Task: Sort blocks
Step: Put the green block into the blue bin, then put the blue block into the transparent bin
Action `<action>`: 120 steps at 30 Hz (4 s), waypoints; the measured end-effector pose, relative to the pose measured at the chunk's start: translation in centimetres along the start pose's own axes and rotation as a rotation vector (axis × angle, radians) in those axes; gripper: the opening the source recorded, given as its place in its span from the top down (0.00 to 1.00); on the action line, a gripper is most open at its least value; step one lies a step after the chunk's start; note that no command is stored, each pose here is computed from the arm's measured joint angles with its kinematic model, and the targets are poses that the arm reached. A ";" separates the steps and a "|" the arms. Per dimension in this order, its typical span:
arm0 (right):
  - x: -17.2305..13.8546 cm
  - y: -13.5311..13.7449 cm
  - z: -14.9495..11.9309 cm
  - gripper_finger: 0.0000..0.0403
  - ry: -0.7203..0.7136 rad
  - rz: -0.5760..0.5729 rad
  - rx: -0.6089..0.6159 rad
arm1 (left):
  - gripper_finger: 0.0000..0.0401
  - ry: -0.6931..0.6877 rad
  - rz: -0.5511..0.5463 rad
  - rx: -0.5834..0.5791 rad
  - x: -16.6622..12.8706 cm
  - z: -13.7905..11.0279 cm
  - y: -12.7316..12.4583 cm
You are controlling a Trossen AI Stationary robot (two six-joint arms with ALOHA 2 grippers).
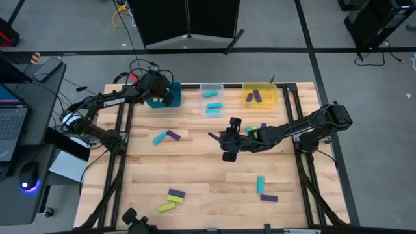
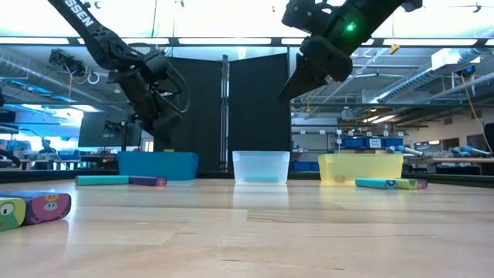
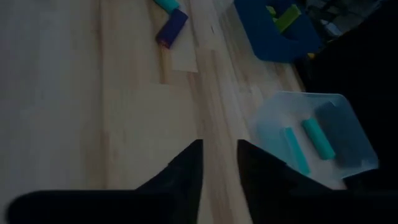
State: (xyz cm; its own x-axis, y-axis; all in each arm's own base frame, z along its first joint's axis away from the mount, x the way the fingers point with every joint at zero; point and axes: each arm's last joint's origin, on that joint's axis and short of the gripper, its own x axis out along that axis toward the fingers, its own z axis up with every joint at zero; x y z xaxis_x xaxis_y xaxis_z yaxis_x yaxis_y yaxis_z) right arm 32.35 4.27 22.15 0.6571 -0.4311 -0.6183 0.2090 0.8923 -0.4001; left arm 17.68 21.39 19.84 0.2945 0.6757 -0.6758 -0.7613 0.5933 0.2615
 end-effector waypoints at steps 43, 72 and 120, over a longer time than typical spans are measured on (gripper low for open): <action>0.5 1.6 -6.2 0.98 0.322 0.202 0.328 | 0.99 -0.694 -0.745 -0.104 -7.8 -5.4 -9.5; -1.3 -2.8 -8.4 0.77 0.623 -0.016 0.853 | 0.98 -0.735 -0.725 -0.025 -9.3 -6.0 -11.9; 3.4 -5.9 -8.2 0.71 0.657 -0.020 0.650 | 0.98 -0.712 -0.753 -0.039 -9.2 -6.1 -11.9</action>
State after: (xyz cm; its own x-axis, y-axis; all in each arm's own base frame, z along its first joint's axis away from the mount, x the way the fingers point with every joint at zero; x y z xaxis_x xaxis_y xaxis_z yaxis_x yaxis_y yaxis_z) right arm 27.39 -3.57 16.93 0.1477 -0.2591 -0.9545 0.7122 0.6975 -0.0792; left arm 20.55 5.41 18.77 0.9655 0.2449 -0.0880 -0.2527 0.9632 -0.0914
